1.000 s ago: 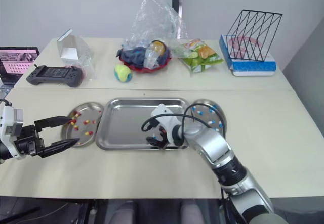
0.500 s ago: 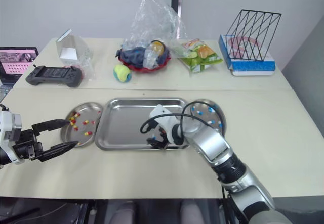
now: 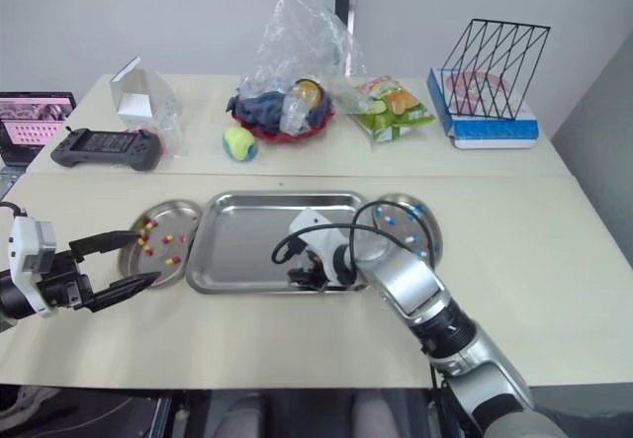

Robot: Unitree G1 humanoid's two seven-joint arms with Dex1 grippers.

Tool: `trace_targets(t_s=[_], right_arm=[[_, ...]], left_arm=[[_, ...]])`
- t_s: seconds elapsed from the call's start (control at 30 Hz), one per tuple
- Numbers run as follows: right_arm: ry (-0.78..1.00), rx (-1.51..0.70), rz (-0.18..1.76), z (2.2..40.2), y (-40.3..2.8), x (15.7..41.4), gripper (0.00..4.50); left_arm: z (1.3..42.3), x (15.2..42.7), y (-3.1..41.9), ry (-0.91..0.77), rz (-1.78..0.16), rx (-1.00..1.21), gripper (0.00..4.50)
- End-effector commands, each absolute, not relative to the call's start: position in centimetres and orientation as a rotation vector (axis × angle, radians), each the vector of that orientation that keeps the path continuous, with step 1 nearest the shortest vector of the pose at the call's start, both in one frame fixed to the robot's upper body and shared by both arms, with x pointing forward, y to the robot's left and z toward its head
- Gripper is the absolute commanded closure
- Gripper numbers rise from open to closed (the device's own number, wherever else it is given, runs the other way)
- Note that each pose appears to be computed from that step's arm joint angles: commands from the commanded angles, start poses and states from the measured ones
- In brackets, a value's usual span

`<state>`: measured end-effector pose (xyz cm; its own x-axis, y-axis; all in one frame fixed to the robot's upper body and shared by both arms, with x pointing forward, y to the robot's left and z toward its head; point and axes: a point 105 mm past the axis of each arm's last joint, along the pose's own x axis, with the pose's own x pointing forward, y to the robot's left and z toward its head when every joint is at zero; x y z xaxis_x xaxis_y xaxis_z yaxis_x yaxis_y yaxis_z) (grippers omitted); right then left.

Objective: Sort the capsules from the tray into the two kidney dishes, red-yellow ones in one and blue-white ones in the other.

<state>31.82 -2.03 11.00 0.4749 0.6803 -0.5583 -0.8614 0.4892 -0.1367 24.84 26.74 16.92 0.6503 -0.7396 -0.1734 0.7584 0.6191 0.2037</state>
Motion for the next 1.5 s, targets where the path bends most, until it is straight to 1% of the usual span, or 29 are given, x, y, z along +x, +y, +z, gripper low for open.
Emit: trace_targets(t_s=[0.03,0.07,0.17,0.2,0.23,0.4,0.5,0.63,0.73,0.77,0.8,0.87,0.9,0.97,1.07,1.2,1.4,1.47,1.5], right_arm=[[0.496,-0.448,0.996,10.4,-1.9,31.6,2.57],[0.496,-0.449,0.996,10.4,-1.9,31.7,2.99],[0.496,-0.456,0.996,10.4,-2.1,31.7,3.97],[0.496,-0.458,0.995,10.5,-2.2,31.8,4.26],[0.494,-0.462,0.994,10.5,-2.3,31.8,4.44],[0.468,-0.469,1.001,11.1,-2.4,32.0,4.44],[0.43,-0.437,1.023,12.2,-2.1,32.1,4.44],[0.306,-0.35,1.087,15.0,-2.0,32.4,4.44],[0.229,-0.263,1.069,17.2,-3.4,33.4,4.44],[0.205,-0.234,1.038,18.2,-4.8,34.1,4.44],[0.187,-0.223,0.959,19.3,-8.1,35.4,4.44],[0.176,-0.236,0.826,20.6,-13.5,36.9,4.44],[0.181,-0.252,0.779,20.8,-15.3,37.3,4.44],[0.205,-0.271,0.716,20.6,-17.9,37.6,4.44],[0.253,-0.312,0.717,19.2,-19.6,37.0,4.44],[0.291,-0.295,0.715,17.3,-20.2,36.5,4.44],[0.29,-0.283,0.697,16.5,-20.0,36.5,4.44],[0.294,-0.296,0.701,16.3,-20.1,36.4,3.78],[0.291,-0.297,0.699,16.3,-20.1,36.4,3.56]], left_arm=[[17.8,24.8,26.5,0.041,-0.861,0.306,0.0],[17.8,24.7,26.6,0.04,-0.861,0.307,0.0],[17.9,24.7,26.6,0.04,-0.858,0.307,0.0],[17.9,24.6,26.6,0.04,-0.858,0.308,0.0],[17.9,24.6,26.6,0.039,-0.857,0.308,0.0],[18.1,24.6,26.6,0.038,-0.857,0.307,0.0],[18.1,24.7,26.6,0.037,-0.86,0.304,0.0],[18.5,24.9,26.7,0.026,-0.862,0.296,0.0],[18.7,24.9,26.8,0.02,-0.864,0.29,0.0],[18.7,24.9,26.7,0.017,-0.868,0.284,0.0],[18.8,25.0,26.8,0.013,-0.871,0.276,0.0],[18.9,25.1,26.8,0.011,-0.878,0.264,0.0],[18.9,25.1,26.8,0.011,-0.882,0.261,0.0],[19.0,25.2,26.7,0.008,-0.887,0.258,0.0],[19.1,25.4,26.6,0.003,-0.892,0.253,0.0],[19.0,25.6,26.5,0.006,-0.9,0.251,0.0],[18.7,25.6,26.3,0.038,-0.926,0.244,0.0],[18.6,25.6,26.2,0.042,-0.932,0.238,0.0],[18.7,25.6,26.2,0.041,-0.933,0.238,0.0]])
